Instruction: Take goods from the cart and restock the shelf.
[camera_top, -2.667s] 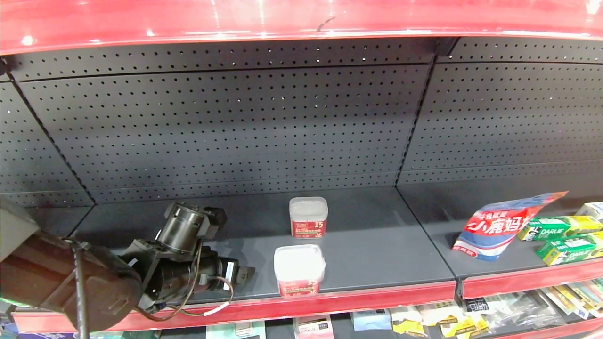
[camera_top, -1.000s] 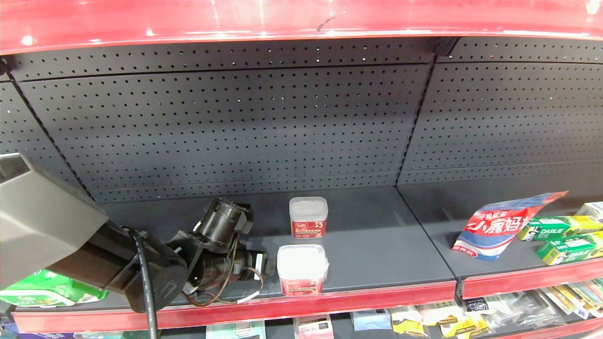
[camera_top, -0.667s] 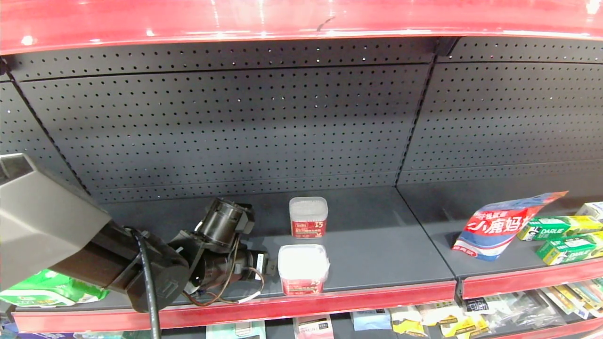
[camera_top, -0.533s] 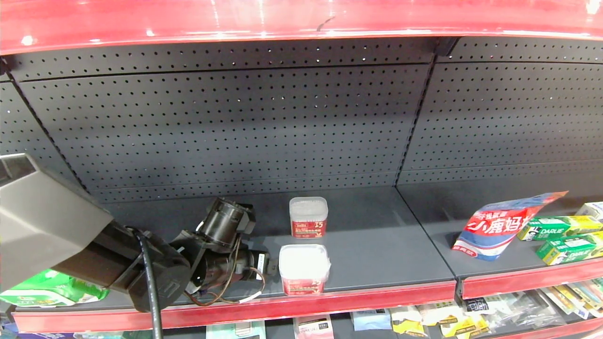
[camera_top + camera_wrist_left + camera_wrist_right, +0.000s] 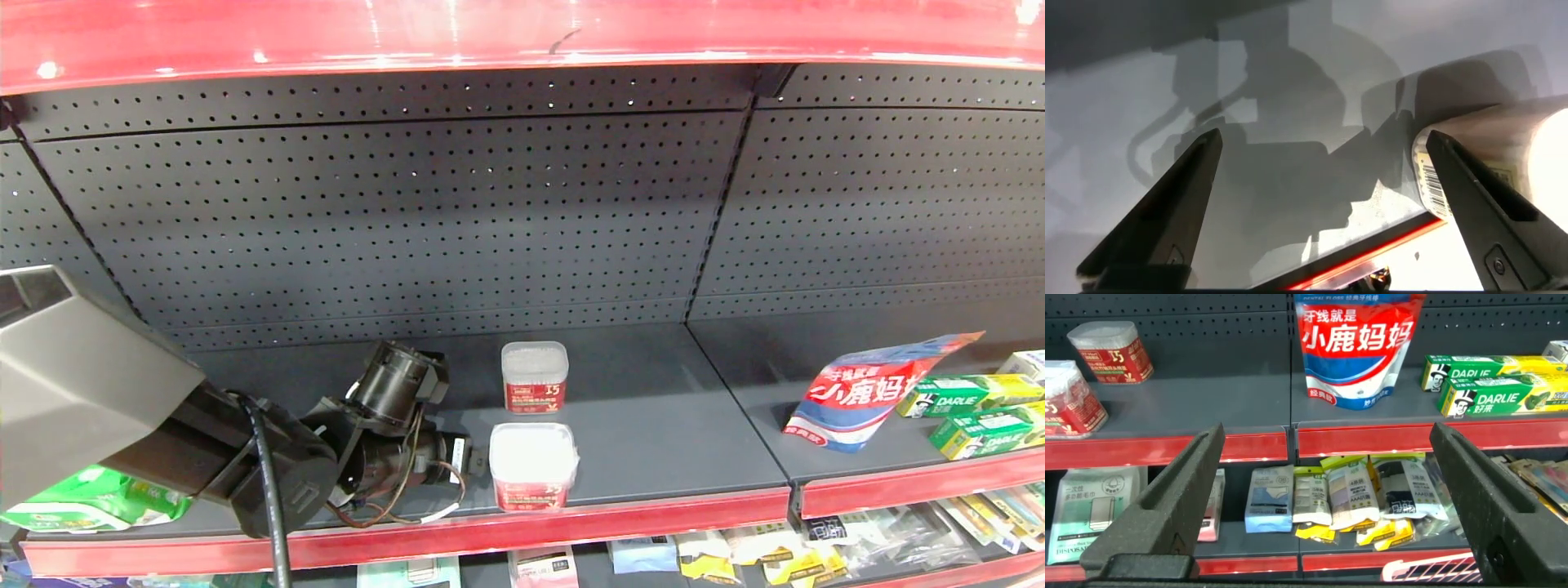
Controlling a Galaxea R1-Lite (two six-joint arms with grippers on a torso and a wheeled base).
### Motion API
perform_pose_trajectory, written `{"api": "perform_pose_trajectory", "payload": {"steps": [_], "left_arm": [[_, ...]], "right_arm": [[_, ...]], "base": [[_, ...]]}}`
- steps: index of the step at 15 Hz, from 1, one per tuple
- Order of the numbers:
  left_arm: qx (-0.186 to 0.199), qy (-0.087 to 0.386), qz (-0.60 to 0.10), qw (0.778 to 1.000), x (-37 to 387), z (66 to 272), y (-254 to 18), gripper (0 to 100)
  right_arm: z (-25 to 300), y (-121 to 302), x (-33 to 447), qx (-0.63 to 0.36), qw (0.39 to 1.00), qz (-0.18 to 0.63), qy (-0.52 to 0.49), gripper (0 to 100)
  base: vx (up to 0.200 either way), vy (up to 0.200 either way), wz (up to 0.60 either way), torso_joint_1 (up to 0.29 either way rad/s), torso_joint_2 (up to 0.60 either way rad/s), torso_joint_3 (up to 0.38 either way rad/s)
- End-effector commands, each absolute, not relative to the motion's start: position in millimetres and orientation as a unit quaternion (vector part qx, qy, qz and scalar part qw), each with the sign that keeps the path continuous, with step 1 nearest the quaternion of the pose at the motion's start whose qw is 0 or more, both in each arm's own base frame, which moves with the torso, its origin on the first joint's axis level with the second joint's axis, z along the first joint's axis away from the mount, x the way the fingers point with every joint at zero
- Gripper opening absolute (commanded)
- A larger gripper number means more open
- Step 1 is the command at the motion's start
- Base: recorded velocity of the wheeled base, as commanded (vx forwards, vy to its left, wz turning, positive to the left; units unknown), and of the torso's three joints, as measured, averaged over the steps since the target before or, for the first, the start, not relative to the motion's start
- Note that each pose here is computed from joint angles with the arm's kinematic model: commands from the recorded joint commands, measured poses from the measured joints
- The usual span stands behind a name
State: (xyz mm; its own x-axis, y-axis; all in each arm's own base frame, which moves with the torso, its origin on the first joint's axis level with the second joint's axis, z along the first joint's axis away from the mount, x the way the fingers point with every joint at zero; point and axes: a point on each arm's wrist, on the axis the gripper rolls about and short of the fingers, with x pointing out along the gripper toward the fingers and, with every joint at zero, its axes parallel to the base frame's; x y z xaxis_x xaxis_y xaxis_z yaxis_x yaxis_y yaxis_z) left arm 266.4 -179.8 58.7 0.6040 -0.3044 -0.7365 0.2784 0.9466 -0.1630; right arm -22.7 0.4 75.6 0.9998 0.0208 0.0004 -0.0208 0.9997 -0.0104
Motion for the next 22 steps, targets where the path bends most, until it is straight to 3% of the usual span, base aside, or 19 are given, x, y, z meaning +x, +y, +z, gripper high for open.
{"api": "perform_pose_trajectory", "payload": {"steps": [1,22], "left_arm": [[-0.016,0.414,-0.162,0.896,266.9,58.6,-180.1,100],[-0.009,0.444,-0.184,0.877,254.5,59.8,-180.4,100]], "right_arm": [[75.7,0.4,-22.7,-0.005,1.000,0.011,0.000,100],[75.7,0.4,-22.7,-0.005,1.000,0.011,0.000,100]], "base": [[0.000,0.000,0.00,0.000,0.00,0.000],[0.000,0.000,0.00,0.000,0.00,0.000]]}}
